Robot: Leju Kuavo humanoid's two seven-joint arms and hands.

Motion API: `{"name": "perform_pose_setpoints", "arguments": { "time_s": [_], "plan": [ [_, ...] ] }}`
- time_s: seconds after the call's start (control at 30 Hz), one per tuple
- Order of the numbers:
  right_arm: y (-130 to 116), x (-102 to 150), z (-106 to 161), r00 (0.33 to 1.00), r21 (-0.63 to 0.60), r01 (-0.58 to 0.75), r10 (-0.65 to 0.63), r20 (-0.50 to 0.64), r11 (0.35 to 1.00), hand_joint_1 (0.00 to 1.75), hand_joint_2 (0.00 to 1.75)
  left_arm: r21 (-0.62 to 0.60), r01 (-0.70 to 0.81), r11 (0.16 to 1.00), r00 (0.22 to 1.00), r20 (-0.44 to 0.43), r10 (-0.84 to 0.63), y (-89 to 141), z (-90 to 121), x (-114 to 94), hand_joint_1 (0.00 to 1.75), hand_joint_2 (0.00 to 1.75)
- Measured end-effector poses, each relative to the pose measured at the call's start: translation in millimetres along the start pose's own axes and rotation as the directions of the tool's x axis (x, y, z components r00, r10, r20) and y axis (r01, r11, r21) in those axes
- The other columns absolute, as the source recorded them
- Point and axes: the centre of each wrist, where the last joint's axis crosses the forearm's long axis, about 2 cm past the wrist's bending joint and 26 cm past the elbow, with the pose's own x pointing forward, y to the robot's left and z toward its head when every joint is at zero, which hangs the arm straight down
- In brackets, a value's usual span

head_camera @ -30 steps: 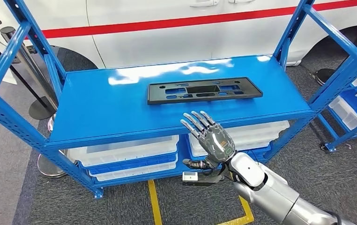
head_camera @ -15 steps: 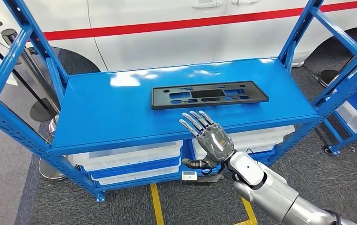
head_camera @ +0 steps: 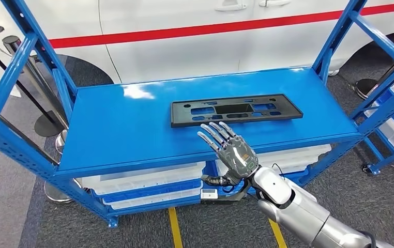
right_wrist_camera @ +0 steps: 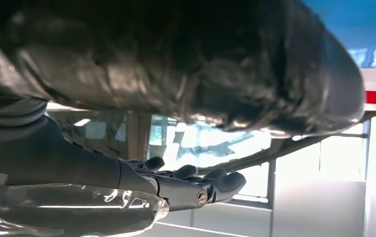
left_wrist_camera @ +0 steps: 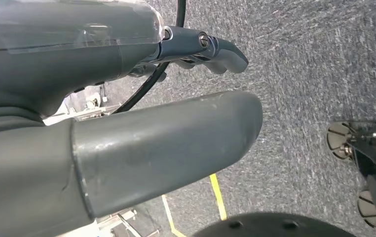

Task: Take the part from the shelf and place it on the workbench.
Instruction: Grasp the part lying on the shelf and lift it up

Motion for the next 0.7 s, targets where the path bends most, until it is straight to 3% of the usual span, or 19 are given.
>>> {"name": "perform_pose_setpoints", "arguments": {
  "time_s": [0.7],
  "plan": [
    [-3.0, -3.2, -5.3, 1.0, 0.025, 0.025, -0.025, 0.001, 0.999, 0.0, 0.0, -0.002, 0.005, 1.0, 1.0, 0.004, -0.005, 2.2, -0.4, 1.2, 0.0, 0.0]
  ]
}}
